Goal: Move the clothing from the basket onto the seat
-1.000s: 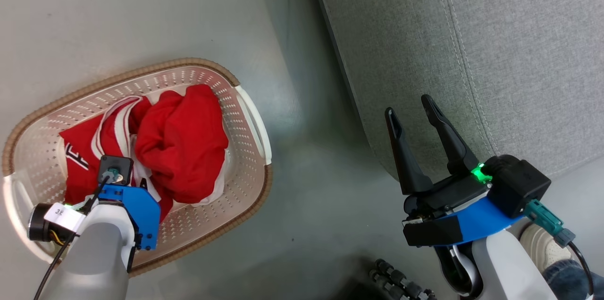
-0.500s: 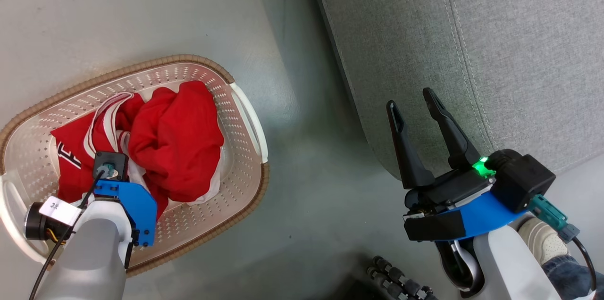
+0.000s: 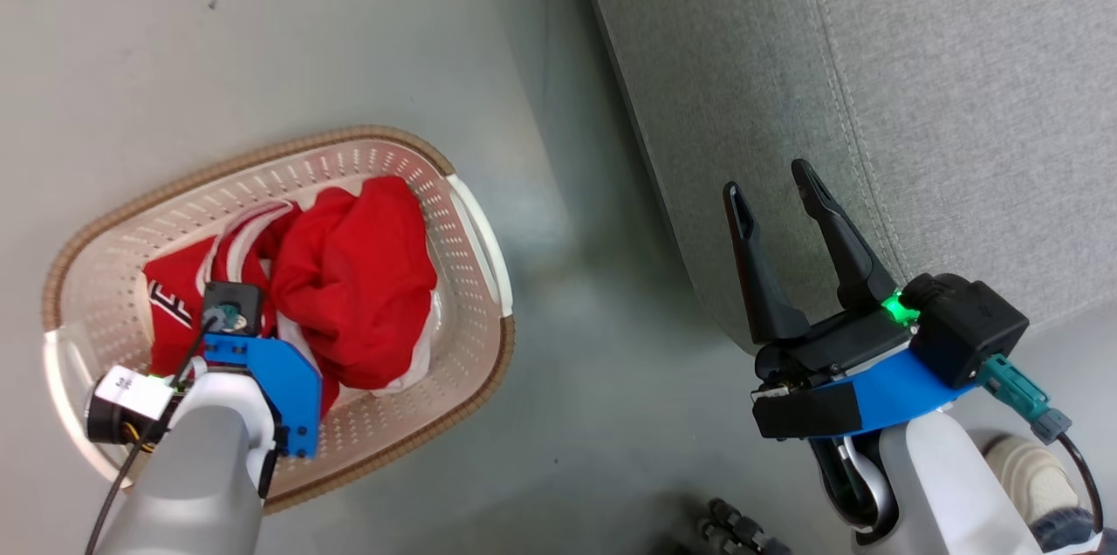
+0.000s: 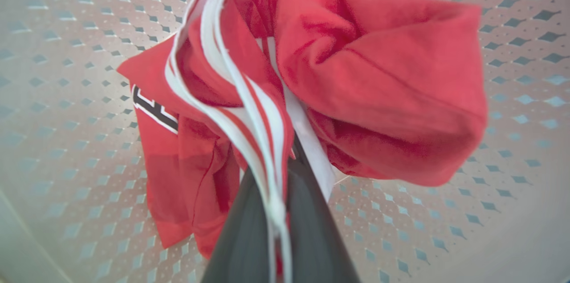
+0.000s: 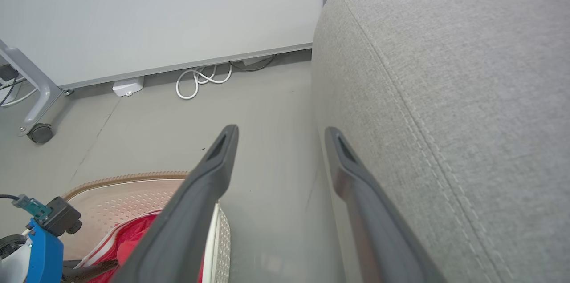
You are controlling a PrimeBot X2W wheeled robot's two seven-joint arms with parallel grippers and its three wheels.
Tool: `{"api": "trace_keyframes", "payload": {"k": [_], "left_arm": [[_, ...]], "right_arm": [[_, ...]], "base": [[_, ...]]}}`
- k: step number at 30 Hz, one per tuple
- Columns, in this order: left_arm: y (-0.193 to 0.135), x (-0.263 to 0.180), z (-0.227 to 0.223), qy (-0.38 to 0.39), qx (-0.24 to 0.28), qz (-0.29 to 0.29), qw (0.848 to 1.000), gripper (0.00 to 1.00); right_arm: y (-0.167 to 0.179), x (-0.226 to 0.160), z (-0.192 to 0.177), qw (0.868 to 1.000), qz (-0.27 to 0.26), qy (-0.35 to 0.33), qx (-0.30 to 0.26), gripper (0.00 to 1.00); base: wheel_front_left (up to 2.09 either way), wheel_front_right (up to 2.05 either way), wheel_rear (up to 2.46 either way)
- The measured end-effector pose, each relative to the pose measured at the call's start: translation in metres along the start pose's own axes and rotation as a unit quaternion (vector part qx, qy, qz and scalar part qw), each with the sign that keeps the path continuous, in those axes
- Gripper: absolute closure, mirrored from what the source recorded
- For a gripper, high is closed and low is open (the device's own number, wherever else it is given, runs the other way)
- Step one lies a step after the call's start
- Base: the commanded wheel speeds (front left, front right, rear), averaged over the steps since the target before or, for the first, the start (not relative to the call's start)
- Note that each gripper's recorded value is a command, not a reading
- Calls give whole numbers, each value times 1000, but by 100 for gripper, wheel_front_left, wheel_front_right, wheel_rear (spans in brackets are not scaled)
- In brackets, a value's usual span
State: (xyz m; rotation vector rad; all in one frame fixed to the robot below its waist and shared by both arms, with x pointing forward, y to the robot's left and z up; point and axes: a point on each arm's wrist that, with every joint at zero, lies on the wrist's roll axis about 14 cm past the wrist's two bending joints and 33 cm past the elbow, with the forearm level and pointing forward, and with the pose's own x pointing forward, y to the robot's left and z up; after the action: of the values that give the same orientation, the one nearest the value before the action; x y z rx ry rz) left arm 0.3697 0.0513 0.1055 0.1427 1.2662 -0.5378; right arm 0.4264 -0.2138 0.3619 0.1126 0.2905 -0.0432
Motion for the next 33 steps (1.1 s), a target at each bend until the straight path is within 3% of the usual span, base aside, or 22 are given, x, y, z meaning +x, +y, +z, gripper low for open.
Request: {"api": "trace_keyframes", "payload": {"k": [10,21,33], "left_arm": [[-15,-50,31,-75,-3,-8,997,100],[-24,-122,72,-177,13,11,984,100],[-67,-206,139,-334,50,-17,941,100]], "right_arm": [[11,-10,39,998,17,-51,-16,0],[32,-39,77,994,43,-103,-16,0],[52,-66,108,986,71,-147,-28,0]], "base": [[0,0,0],[0,0,0],[0,0,0]]}}
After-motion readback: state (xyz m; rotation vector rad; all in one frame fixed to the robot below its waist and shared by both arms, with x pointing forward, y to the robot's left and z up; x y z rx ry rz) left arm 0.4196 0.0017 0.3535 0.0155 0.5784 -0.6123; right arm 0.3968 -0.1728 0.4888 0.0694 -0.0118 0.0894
